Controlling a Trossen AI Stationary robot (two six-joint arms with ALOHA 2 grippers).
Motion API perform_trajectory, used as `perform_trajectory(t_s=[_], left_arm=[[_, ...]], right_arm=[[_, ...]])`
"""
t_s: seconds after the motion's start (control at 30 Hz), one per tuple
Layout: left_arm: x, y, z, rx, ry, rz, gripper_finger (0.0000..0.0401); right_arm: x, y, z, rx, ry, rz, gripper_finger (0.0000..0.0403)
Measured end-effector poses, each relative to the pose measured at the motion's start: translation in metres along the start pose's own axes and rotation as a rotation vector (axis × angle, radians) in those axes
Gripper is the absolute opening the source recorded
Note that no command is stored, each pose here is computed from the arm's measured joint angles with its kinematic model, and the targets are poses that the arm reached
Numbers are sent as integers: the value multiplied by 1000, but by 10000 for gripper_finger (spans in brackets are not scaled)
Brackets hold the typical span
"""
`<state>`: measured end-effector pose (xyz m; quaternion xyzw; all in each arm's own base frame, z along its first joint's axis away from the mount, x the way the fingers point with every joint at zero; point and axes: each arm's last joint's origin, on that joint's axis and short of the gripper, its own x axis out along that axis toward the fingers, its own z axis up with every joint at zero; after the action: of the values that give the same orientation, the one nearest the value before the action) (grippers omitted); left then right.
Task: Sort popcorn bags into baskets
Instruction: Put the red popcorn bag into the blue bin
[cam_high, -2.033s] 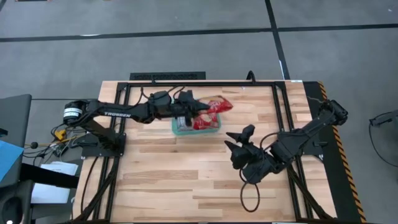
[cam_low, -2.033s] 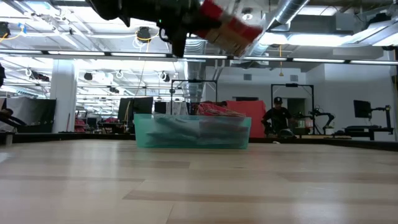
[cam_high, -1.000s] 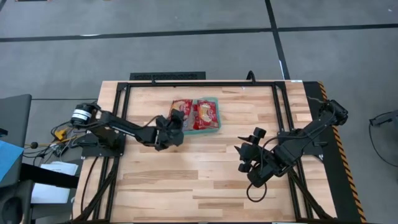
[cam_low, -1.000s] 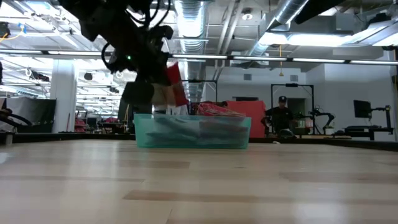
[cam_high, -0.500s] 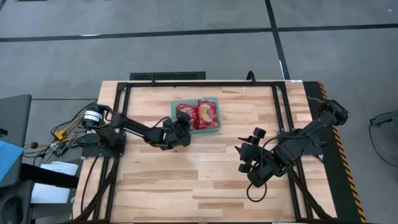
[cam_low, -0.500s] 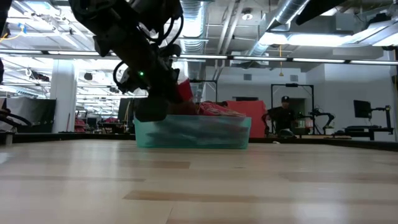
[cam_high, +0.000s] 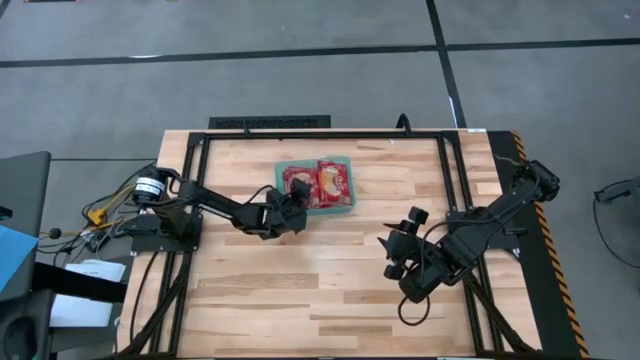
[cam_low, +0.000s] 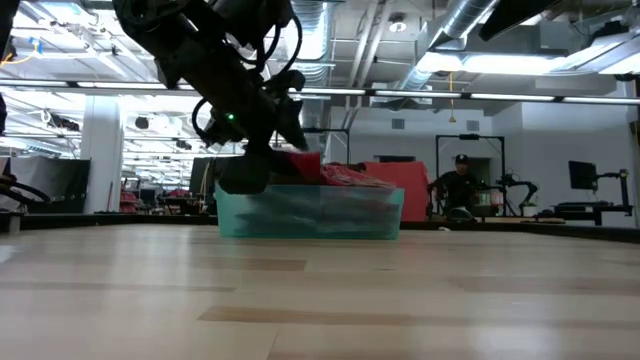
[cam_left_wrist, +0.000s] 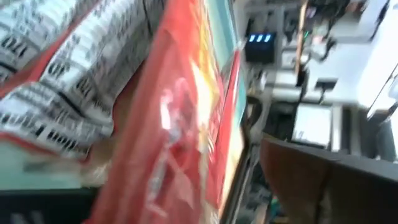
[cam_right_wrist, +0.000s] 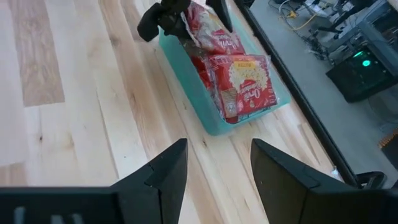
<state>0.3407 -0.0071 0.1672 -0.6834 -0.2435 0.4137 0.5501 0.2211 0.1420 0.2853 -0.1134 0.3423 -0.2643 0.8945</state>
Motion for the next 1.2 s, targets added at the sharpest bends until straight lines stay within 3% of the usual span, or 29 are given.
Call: perform_trajectory(t_s=[0.17,0.33,0.53,0.73,1.03,1.2], left_arm=[[-6,-10,1,58,61,15,274],[-10,-25,8,99,58,6,310],[-15,-39,17,155,77,24,316],[-11,-37,14,135,308,136,316],[-12,-37,13,148,310,137,316],[-14,-44,15,131,387,150,316]], right_arm=[[-1,1,-1,1,10,19,192],[-2,2,0,13,3,27,187],[-1,3,1,21,-1,29,191],[-1,2,1,24,-1,28,188],[-1,4,3,53,-11,38,178],[-2,4,2,88,-12,41,181]])
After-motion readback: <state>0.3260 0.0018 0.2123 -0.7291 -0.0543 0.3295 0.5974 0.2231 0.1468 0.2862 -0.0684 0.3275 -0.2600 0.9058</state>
